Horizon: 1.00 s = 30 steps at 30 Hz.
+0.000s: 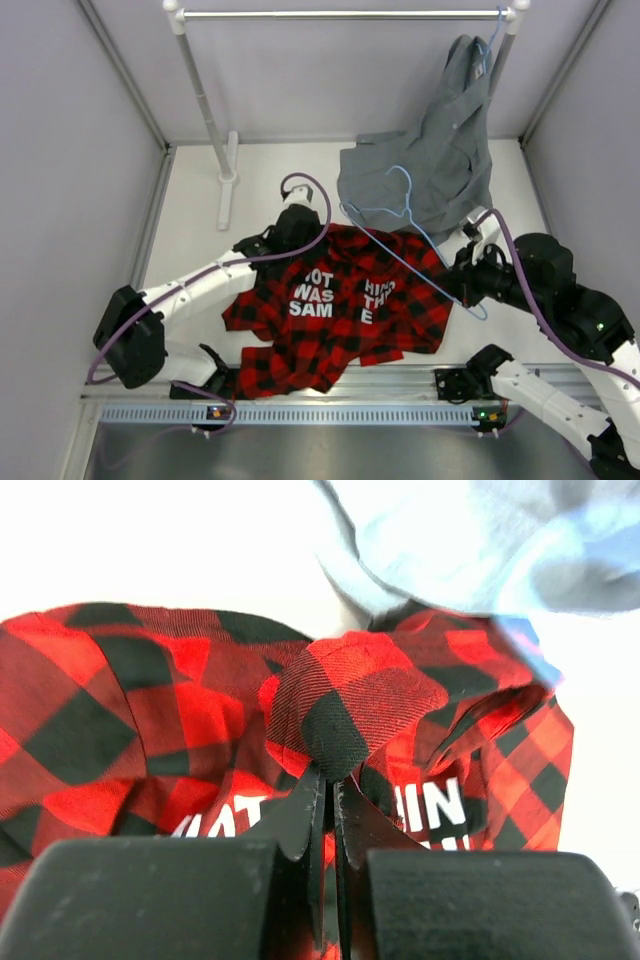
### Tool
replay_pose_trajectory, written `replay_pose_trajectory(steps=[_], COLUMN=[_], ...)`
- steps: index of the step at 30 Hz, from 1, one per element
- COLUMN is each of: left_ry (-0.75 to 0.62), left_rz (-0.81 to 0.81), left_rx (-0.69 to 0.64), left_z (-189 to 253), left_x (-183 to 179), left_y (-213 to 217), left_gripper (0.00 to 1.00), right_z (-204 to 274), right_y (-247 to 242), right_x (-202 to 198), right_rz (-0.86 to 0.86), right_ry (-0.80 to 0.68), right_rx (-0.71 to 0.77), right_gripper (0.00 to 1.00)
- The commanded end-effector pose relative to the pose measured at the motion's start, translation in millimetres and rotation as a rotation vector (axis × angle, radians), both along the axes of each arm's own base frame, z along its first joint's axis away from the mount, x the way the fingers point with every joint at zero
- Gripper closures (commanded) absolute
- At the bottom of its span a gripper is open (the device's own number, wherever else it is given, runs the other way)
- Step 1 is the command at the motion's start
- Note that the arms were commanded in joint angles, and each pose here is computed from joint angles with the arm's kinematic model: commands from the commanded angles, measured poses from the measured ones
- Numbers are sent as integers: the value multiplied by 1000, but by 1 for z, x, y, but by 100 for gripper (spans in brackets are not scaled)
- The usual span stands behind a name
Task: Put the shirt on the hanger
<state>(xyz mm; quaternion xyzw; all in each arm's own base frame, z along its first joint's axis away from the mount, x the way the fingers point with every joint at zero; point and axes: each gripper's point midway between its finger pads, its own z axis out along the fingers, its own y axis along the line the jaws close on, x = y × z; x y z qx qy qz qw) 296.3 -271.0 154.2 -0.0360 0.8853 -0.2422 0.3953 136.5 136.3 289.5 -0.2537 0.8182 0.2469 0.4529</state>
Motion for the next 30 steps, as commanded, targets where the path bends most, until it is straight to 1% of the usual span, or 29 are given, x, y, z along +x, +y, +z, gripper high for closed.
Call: replay_pose_trajectory(steps=[1,5,10,16,19,25,27,30], left_ry=[-16,10,33,27,26,25,22,3], left_rz=[25,29,4,-13,-54,-96,-112,-171], left_rx=[47,61,56,34,9,-38,-51,-72], left_z=[15,13,13,24,31,42,47,59], left_x=[13,21,29,36,32,20,16,6], left_y=[7,12,7,3,-4,-7,-8,-10], left_gripper=[100,100,100,100,100,100,100,100], right_z=[-6,-22,-18,-33,-38,-45,-40,-44], right_y=[3,6,-1,-1,2,33,47,63], right_x=[-18,-18,-16,-15,-10,17,25,27], right_rz=[55,60,27,17,7,42,80,141], right_ry=[56,106,91,132,143,113,78,84], right_rx=[18,-16,-35,-61,-67,-5,45,71], right_gripper=[100,100,100,100,100,100,100,100])
